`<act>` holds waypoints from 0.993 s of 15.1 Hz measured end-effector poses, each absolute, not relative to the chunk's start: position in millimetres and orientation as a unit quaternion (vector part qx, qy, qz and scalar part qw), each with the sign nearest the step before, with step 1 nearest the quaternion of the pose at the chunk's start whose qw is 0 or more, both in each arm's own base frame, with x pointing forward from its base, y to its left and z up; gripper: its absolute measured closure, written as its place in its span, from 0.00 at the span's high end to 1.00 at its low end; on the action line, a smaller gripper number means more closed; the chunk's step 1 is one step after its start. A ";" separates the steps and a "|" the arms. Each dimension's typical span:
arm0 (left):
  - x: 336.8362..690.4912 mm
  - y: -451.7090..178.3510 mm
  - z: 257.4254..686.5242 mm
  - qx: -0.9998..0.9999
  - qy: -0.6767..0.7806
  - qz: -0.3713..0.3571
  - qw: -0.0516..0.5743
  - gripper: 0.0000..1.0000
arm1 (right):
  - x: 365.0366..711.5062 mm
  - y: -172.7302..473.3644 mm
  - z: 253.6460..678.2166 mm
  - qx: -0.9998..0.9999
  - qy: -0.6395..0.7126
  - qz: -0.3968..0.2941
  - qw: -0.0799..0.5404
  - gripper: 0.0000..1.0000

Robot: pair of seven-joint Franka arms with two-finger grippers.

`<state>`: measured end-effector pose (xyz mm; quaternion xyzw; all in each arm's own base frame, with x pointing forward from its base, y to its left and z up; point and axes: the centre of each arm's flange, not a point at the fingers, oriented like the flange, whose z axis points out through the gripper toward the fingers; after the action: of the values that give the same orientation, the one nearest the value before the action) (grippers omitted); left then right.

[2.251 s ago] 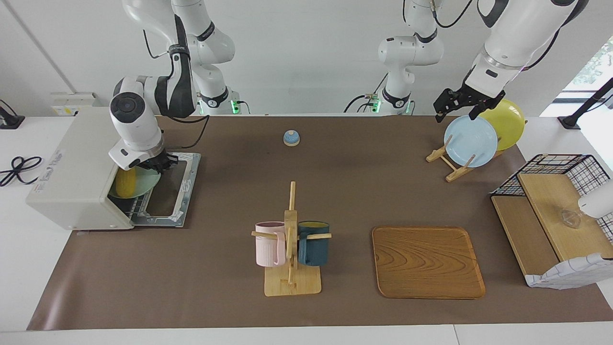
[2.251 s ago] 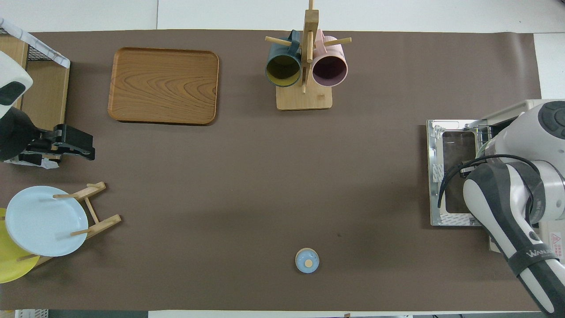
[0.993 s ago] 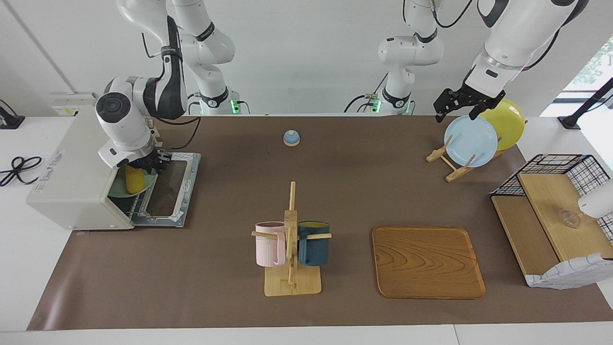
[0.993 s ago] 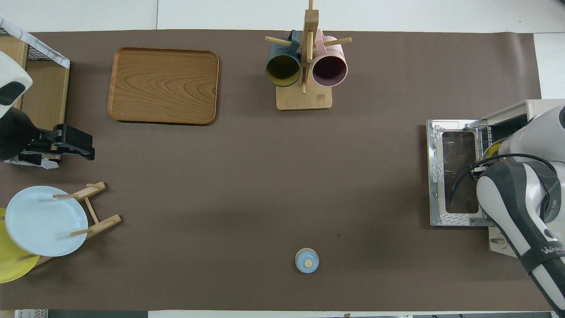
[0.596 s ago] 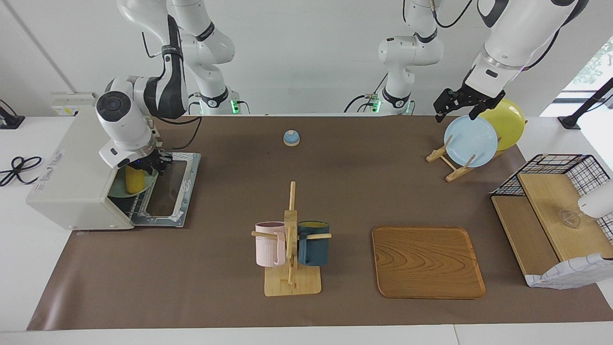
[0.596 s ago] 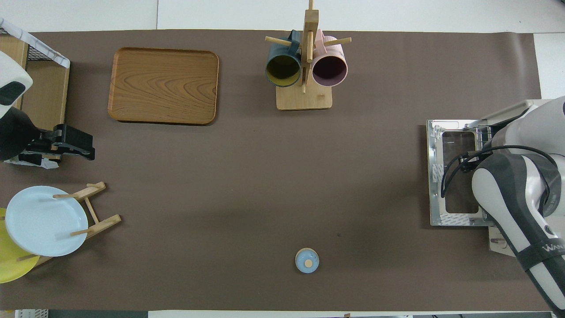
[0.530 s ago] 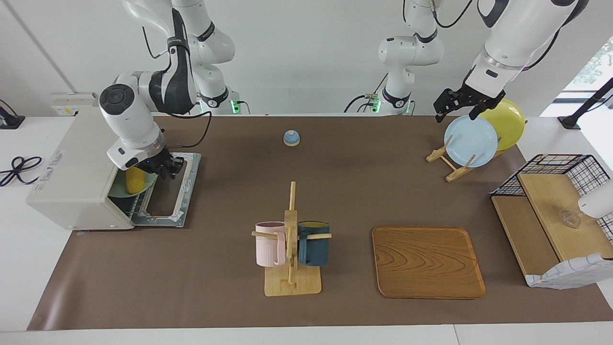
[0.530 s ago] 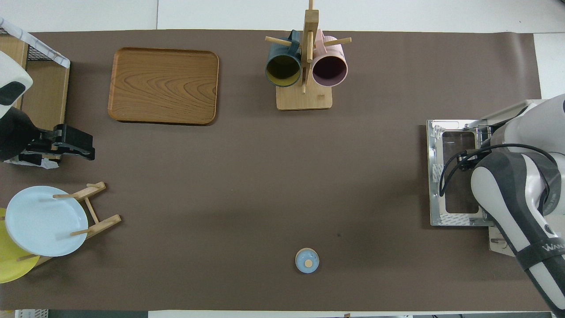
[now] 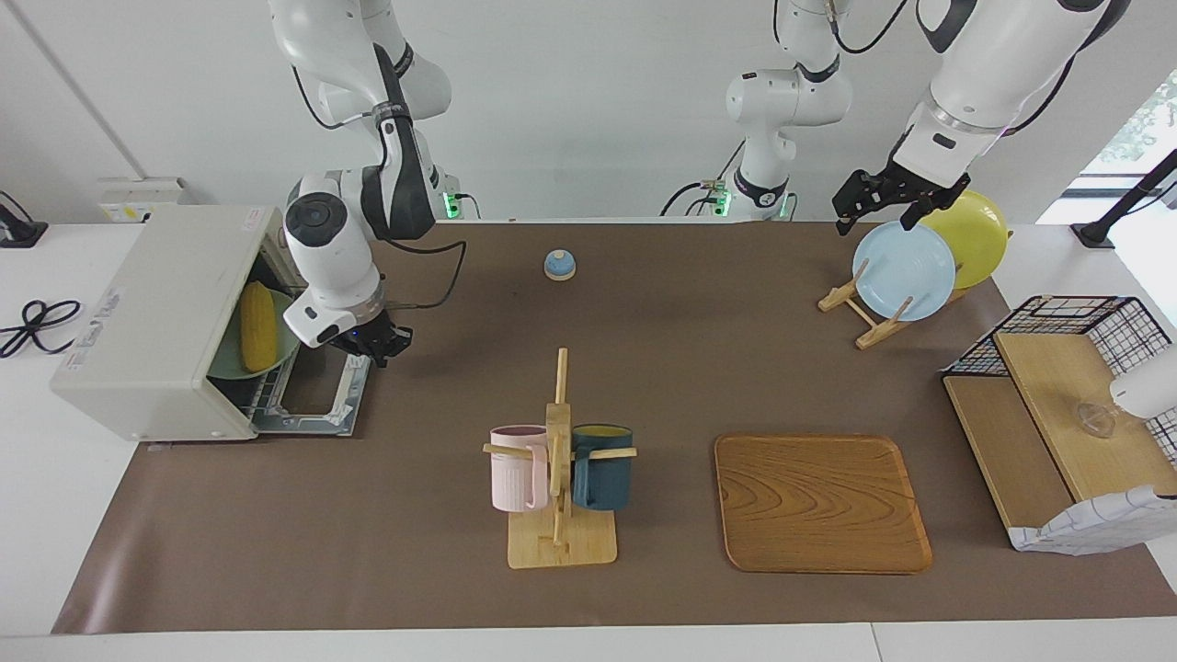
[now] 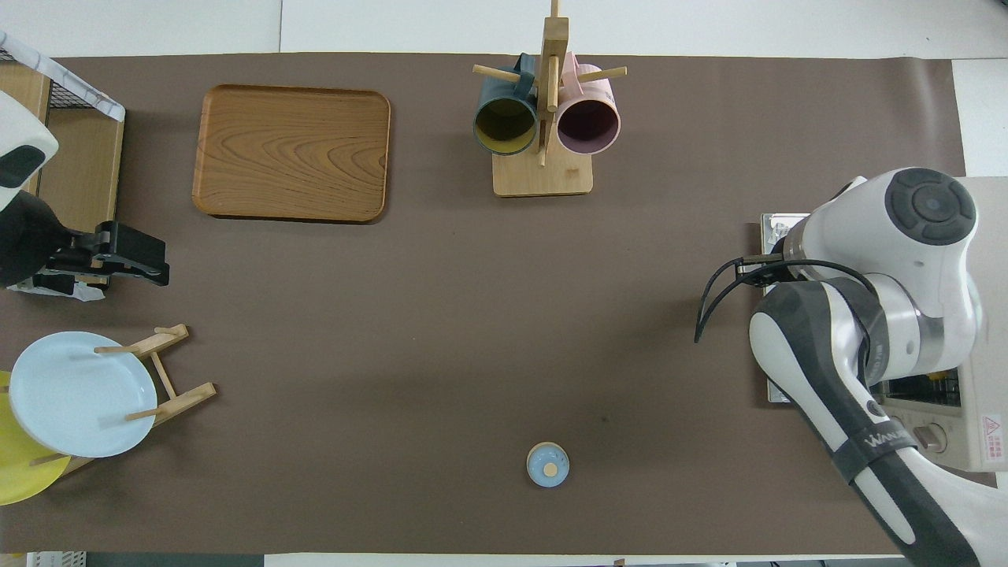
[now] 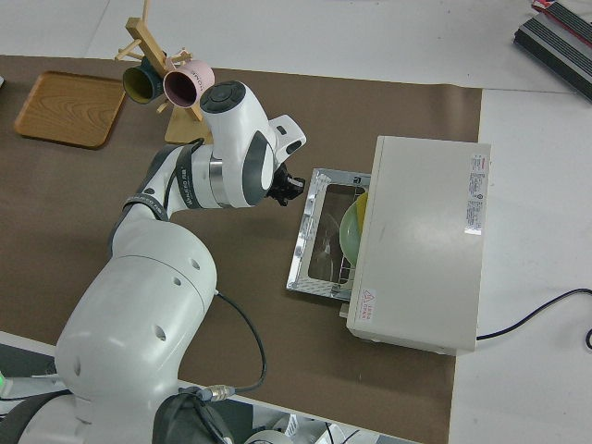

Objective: Put corn in oven
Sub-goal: 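Push the oven door closed with the right gripper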

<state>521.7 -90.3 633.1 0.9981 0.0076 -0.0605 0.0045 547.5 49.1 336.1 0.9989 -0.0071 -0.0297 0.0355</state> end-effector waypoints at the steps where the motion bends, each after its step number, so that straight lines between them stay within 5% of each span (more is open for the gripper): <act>1: 521.7 -90.3 633.1 0.998 0.008 -0.061 0.005 1.00 | 548.3 48.2 326.0 0.999 -0.008 -0.034 0.037 0.01; 8: 521.8 -90.3 633.1 0.998 0.008 -0.061 0.005 1.00 | 545.4 35.6 291.6 0.997 -0.010 -0.065 0.051 0.01; 15: 521.8 -90.3 633.1 0.998 0.008 -0.061 0.005 1.00 | 545.0 50.1 297.9 0.985 0.072 -0.083 0.134 0.01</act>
<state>521.8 -90.3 633.1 0.9981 0.0076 -0.0605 0.0045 545.0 50.1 297.9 0.9848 0.0719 -0.0831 0.1343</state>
